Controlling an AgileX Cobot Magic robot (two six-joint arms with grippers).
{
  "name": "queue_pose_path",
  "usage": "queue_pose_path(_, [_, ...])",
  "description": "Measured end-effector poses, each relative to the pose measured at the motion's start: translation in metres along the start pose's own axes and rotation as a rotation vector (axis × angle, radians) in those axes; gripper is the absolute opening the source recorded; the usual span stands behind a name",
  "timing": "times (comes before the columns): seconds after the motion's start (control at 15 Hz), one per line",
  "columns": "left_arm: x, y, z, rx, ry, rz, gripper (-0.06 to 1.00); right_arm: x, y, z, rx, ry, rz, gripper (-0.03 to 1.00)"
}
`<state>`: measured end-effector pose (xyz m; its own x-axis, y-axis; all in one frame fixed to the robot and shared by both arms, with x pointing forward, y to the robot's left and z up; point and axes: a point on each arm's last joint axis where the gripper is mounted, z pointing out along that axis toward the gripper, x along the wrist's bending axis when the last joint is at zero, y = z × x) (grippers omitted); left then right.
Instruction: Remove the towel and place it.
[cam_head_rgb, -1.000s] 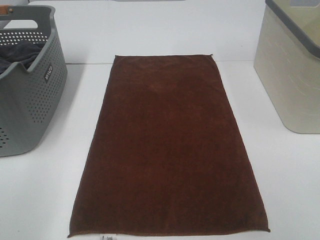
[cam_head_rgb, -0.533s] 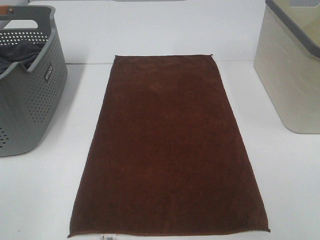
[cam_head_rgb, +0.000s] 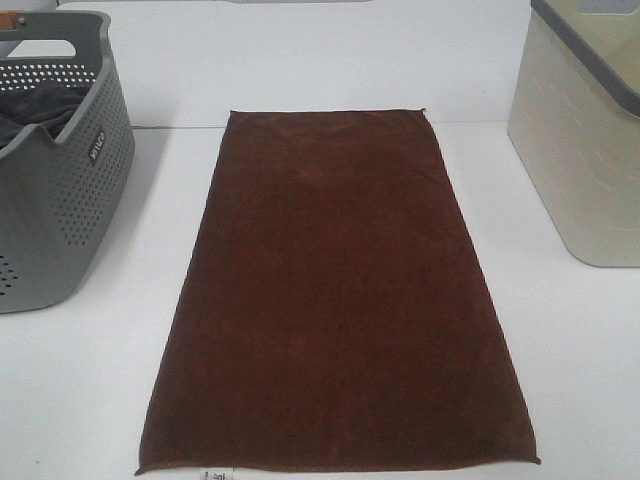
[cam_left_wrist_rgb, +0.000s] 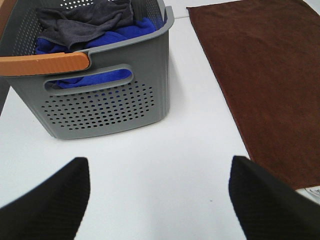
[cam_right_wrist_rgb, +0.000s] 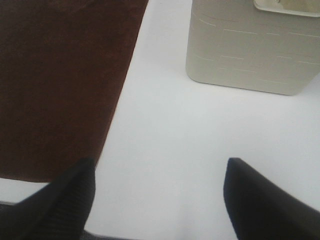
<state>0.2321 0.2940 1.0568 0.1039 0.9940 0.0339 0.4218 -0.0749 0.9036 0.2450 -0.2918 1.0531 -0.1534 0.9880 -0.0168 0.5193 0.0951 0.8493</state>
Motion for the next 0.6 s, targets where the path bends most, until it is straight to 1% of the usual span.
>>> queue_pose_path(0.13, [0.000,0.000,0.000,0.000,0.000,0.000,0.73,0.000,0.000,0.000,0.001,-0.040,0.027,0.69])
queue_pose_path(0.2, [0.000,0.000,0.000,0.000,0.000,0.000,0.73,0.000,0.000,0.000,0.001,-0.046,0.031,0.69])
queue_pose_path(0.33, [0.000,0.000,0.000,0.000,0.000,0.000,0.73,0.000,-0.001,-0.002,-0.014,-0.048,0.030,0.69])
queue_pose_path(0.47, [0.000,0.000,0.000,0.000,0.000,0.000,0.73,0.002,-0.006,-0.010,-0.076,-0.052,0.024,0.69])
queue_pose_path(0.6, [0.000,0.000,0.000,0.000,0.000,0.000,0.73,0.002,-0.006,-0.011,-0.084,-0.044,0.027,0.69])
